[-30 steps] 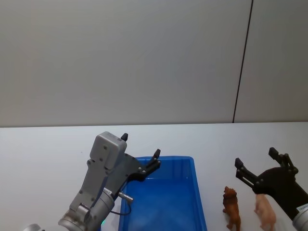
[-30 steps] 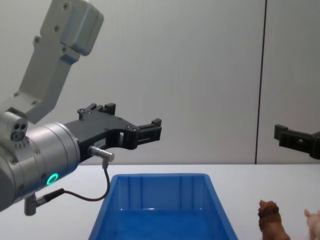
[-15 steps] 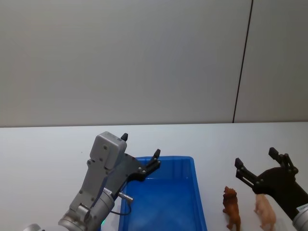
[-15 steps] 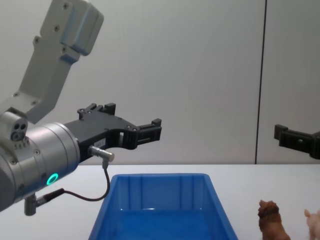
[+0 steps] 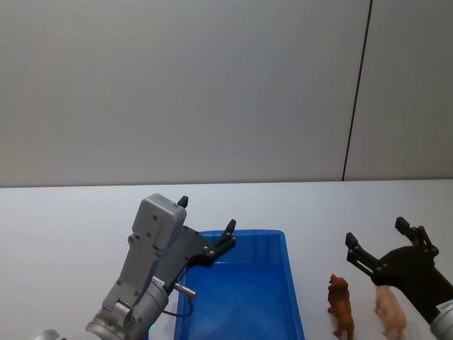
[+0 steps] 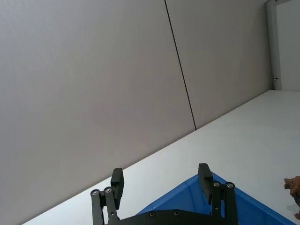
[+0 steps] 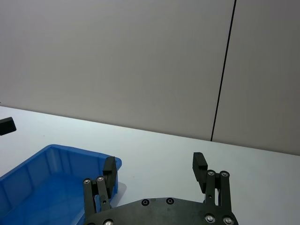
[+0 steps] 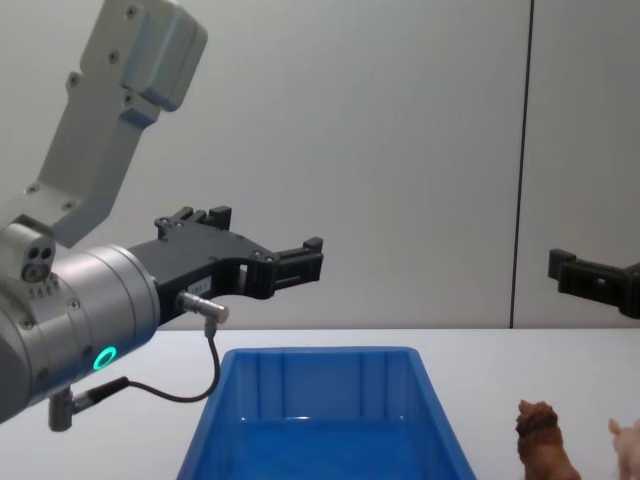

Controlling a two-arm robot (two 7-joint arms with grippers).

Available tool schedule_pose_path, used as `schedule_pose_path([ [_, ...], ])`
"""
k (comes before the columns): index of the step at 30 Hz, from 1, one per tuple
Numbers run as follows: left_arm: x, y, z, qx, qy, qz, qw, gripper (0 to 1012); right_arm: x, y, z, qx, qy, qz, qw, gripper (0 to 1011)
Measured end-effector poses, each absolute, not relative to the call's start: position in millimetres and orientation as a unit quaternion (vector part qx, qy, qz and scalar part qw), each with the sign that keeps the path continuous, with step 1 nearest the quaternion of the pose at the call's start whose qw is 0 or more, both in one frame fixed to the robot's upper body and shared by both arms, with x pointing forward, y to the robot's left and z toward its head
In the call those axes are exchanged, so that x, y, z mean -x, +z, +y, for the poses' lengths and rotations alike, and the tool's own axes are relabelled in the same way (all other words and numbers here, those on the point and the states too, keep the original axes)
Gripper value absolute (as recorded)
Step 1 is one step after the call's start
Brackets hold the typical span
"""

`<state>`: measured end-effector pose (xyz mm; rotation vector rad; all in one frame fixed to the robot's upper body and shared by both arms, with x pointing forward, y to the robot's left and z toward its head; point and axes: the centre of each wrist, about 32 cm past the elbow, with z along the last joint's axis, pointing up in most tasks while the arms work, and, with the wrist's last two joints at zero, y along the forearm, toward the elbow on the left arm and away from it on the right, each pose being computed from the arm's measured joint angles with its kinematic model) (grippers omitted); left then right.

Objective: Pick up the two dolls from the table and place them into the box.

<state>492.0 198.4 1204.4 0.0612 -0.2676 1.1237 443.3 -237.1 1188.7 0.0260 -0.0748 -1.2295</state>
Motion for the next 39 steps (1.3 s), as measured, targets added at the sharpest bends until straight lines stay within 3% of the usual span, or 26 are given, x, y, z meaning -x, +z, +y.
schedule_pose_path([
  [21, -492.0, 1204.4, 198.4, -0.029, 0.531, -0.126, 0.837, 1001, -443.3, 1188.6, -238.3, -0.009, -0.584, -0.031, 0.811, 1001],
  [39, -492.0, 1204.4, 198.4, -0.029, 0.531, -0.126, 0.837, 1001, -440.4, 1180.1, -242.4, 0.038, -0.614, 0.019, 0.788, 1001],
])
